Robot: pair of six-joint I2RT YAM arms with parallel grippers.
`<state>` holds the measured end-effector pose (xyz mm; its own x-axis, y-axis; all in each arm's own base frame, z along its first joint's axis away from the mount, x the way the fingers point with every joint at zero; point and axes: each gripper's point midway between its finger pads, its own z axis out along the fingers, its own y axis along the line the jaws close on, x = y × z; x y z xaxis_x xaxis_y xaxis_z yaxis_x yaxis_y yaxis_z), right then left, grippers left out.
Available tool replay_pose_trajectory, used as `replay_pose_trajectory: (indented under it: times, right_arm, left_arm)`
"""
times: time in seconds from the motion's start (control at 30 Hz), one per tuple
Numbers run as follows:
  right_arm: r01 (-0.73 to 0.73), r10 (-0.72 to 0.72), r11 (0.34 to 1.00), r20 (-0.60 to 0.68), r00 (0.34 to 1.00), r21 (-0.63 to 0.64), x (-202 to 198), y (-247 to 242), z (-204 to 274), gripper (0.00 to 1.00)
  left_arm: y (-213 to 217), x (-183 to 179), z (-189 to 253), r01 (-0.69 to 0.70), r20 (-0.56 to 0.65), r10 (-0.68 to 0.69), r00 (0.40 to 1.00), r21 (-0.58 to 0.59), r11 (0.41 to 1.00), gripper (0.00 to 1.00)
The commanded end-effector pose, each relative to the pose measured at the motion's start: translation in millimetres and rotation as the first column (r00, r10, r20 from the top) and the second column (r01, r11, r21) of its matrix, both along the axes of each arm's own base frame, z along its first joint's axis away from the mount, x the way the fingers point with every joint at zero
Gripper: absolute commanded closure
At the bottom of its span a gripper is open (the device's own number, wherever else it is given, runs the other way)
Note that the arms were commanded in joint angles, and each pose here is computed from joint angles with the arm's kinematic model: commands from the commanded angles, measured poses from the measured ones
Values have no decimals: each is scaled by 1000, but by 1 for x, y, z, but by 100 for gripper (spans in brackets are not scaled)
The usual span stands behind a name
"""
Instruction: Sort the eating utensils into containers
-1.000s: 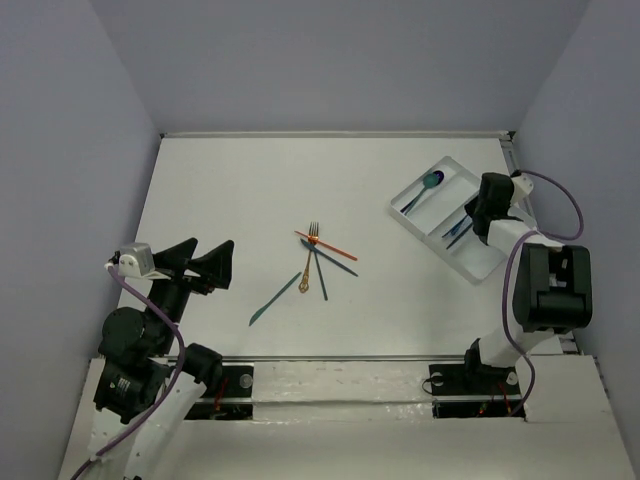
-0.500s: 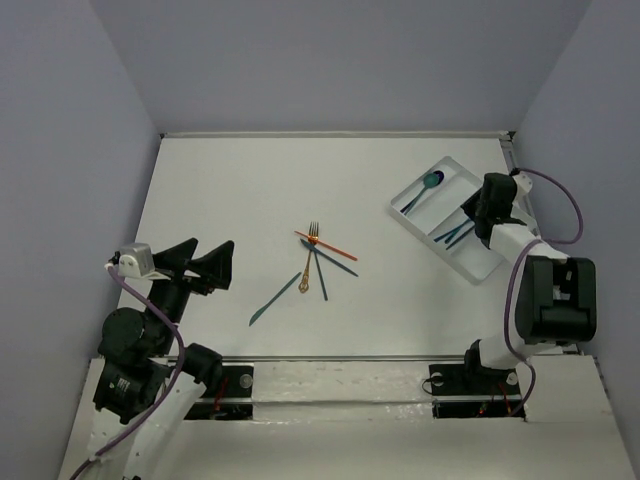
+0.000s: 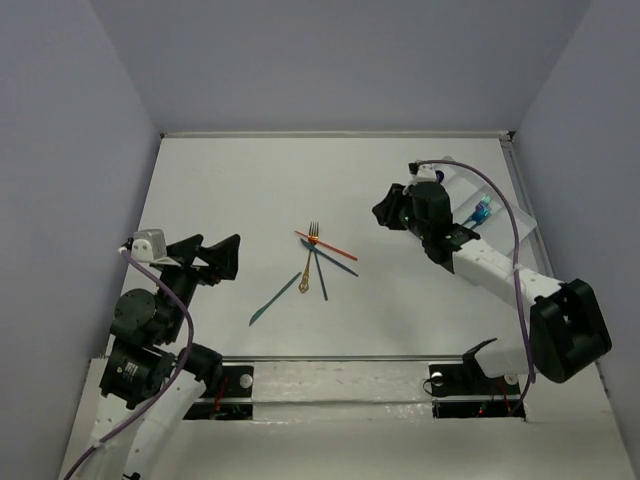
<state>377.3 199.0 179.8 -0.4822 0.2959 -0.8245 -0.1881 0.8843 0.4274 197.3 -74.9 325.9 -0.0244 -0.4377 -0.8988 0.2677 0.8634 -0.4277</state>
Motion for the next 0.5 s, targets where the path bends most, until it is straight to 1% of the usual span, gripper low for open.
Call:
replay_pose_trajectory:
  times: [0.0,0.07,0.1,0.2,0.23,0.27,0.3,0.33,0.37,0.47]
  right_arm:
    - [-154,154,987,8,988,-55,-19,50,8,64]
    - [-190,191,978,-7,982,-84,-23,67,4,64]
    - [-200,196,973,-45,980,-114,-25,74,-11,64]
    - [-244,231,955,-91,969,-169,-35,100,-25,64]
    - [-259,238,945,-126,963,-200,-37,107,-42,64]
    - [-286,261,931,-133,956,-226,-44,118,-46,64]
    - [-278,251,927,-135,958,-252,-42,122,-46,64]
    - [-299,264,914,-159,951,-274,-44,128,-59,64]
    - [-327,283,900,-184,941,-289,-52,133,-64,64]
    - [-366,315,886,-212,925,-283,-61,150,-68,64]
  left_arm:
    - [1,4,6,-10,29,10,1000,2,1000,1]
    - [3,5,7,-19,32,19,999,1,1000,1]
    - [4,4,7,-19,35,19,999,0,1000,1]
    - [4,3,8,-18,41,18,999,-1,1000,1]
    - [4,2,9,-18,43,18,999,-3,1000,1]
    - [3,1,9,-12,46,12,999,-3,1000,1]
    - [3,0,10,-10,52,11,999,-6,1000,1]
    - [3,0,10,-9,52,9,999,-5,1000,1]
    - [3,0,10,-7,54,8,999,-4,1000,1]
    - [2,-3,12,0,65,0,998,-10,1000,1]
